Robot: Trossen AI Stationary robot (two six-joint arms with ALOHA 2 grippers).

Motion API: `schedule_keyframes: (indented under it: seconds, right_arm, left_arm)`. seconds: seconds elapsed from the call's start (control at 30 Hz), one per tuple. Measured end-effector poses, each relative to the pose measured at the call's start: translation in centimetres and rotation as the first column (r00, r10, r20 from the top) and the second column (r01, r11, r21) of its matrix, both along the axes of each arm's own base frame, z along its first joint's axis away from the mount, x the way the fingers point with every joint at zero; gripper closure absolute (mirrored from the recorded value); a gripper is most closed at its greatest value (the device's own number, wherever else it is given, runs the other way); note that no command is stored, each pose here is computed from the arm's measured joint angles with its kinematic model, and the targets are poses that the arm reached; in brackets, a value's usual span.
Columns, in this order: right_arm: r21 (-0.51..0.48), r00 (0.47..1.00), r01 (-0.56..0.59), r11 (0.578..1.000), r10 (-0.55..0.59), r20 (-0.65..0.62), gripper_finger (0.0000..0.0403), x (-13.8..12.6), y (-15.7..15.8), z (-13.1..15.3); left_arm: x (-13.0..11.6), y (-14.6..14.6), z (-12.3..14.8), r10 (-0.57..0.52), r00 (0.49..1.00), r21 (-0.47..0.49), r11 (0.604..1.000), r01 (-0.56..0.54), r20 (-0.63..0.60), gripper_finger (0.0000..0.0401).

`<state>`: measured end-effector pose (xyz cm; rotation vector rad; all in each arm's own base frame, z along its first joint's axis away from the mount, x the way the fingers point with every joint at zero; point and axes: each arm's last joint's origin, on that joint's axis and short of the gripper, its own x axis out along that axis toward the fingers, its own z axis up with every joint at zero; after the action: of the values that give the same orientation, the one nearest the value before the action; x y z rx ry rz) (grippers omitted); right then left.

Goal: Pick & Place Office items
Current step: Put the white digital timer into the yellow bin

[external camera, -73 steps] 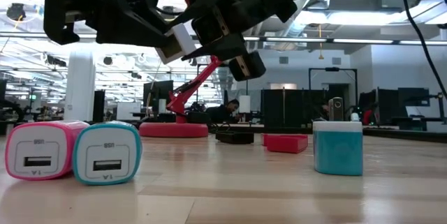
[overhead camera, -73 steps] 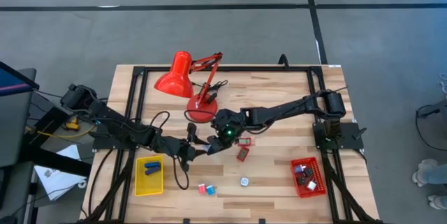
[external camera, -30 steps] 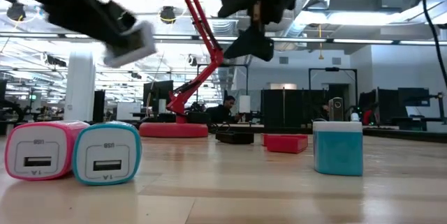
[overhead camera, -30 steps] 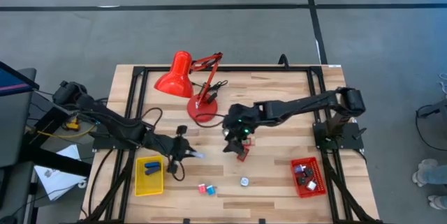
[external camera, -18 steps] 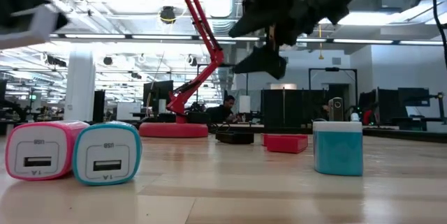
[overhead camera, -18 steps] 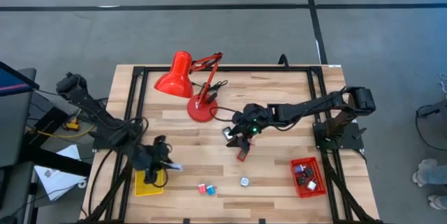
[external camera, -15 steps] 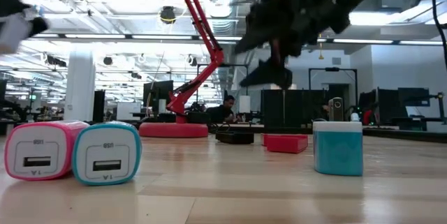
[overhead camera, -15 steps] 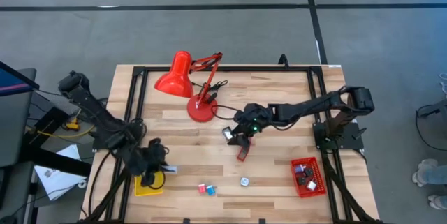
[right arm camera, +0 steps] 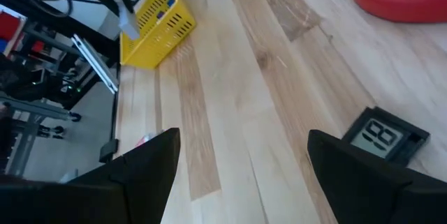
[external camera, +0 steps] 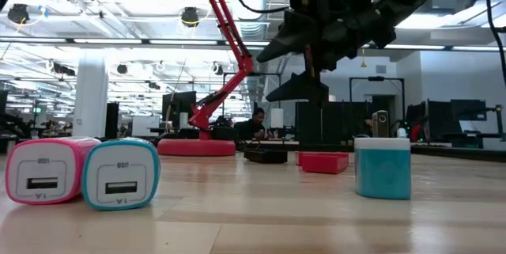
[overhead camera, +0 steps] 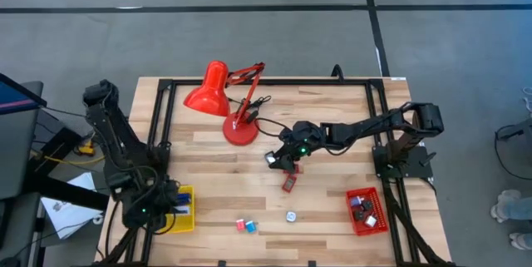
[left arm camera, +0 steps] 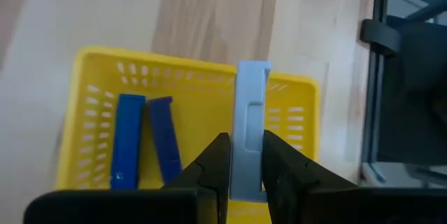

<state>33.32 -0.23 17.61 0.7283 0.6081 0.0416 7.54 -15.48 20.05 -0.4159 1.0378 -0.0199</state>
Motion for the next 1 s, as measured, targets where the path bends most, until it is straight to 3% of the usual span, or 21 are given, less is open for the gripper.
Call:
schedule_keyframes:
  seconds: [0.17,0.43,0.77,1.0]
  right_arm:
    - [0.009,1.0,0.01,1.0,-0.01,0.008,0.0097,0.1,0.1,0.1]
    - [0.006,0.999,0.015,1.0,-0.015,0.033,0.0097,0.2,0.1,0.3]
    - [0.005,0.998,0.015,1.0,-0.015,0.057,0.0097,0.3,0.1,0.5]
    - [0.005,0.998,0.015,1.0,-0.015,0.058,0.0097,0.3,0.1,0.5]
  left_arm:
    - [-0.2,-0.9,-0.8,-0.007,0.999,0.05,0.999,0.005,0.034,0.0345]
    - [0.3,-2.1,-3.6,0.013,0.999,0.194,0.981,-0.006,-0.037,0.0345]
    - [0.5,-2.7,-5.2,0.035,0.996,0.25,0.968,-0.014,-0.079,0.0343]
    - [0.4,-2.7,-5.1,0.047,0.995,0.232,0.972,-0.026,-0.086,0.0314]
